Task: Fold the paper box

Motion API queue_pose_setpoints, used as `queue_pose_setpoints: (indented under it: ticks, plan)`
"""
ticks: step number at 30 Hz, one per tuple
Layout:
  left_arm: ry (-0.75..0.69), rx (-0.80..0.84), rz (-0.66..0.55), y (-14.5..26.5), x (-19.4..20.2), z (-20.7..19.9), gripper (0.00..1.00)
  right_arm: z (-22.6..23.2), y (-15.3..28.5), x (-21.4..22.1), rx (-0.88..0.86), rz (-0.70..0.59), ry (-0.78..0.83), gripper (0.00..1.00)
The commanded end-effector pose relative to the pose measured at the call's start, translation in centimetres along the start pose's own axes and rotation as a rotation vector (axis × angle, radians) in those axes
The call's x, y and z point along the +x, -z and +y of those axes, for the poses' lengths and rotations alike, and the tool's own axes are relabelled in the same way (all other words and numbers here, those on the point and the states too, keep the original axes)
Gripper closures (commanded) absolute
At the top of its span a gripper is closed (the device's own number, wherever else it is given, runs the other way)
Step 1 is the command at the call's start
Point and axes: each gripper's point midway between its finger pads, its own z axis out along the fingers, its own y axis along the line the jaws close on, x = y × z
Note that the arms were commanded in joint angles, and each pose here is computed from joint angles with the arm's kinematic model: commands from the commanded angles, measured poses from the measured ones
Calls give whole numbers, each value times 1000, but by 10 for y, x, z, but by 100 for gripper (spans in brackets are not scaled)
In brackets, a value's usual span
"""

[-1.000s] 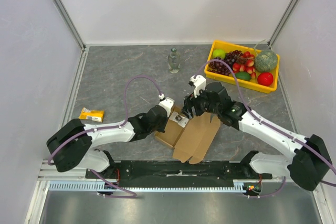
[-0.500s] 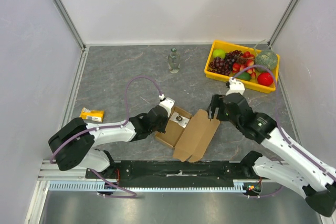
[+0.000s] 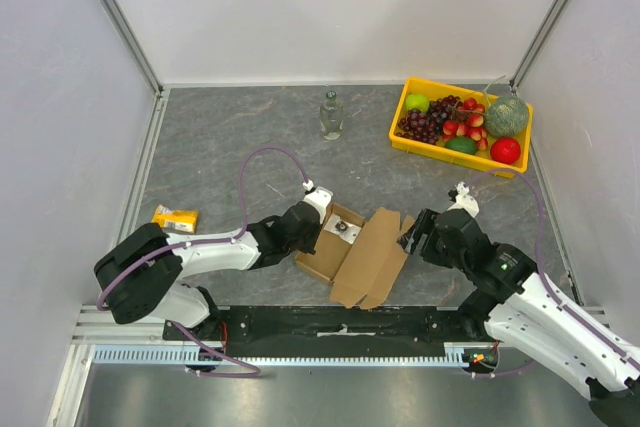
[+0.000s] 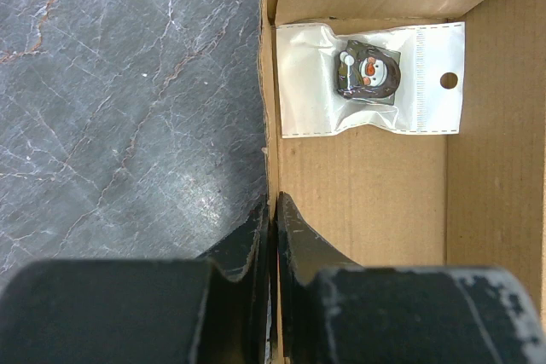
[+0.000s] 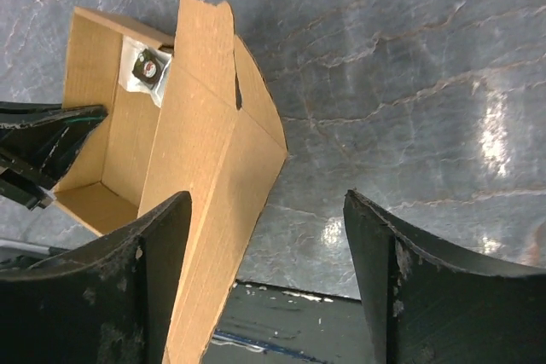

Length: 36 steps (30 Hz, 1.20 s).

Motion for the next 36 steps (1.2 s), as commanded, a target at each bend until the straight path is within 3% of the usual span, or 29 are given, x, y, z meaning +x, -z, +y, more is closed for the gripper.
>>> queue_pose_setpoints:
  ticks: [1, 8, 21, 24, 30, 36]
  plan:
    - [49, 15, -35, -2, -16, -6, 89, 20, 2, 4, -108, 12, -127, 22]
    - [49, 33, -23, -4, -17, -12, 89, 43, -8, 23, -210, 123, -104, 33]
    - [43, 63, -17, -3, -21, -19, 86, 65, -3, 16, -280, 139, 7, 61]
    - [51, 73, -17, -2, -21, -22, 84, 69, -2, 16, -290, 149, 54, 63]
    - [61, 95, -18, -1, -23, -27, 80, 74, -4, 14, -297, 157, 126, 87]
    - [69, 118, -17, 0, -26, -34, 76, 82, -4, 9, -313, 149, 190, 91]
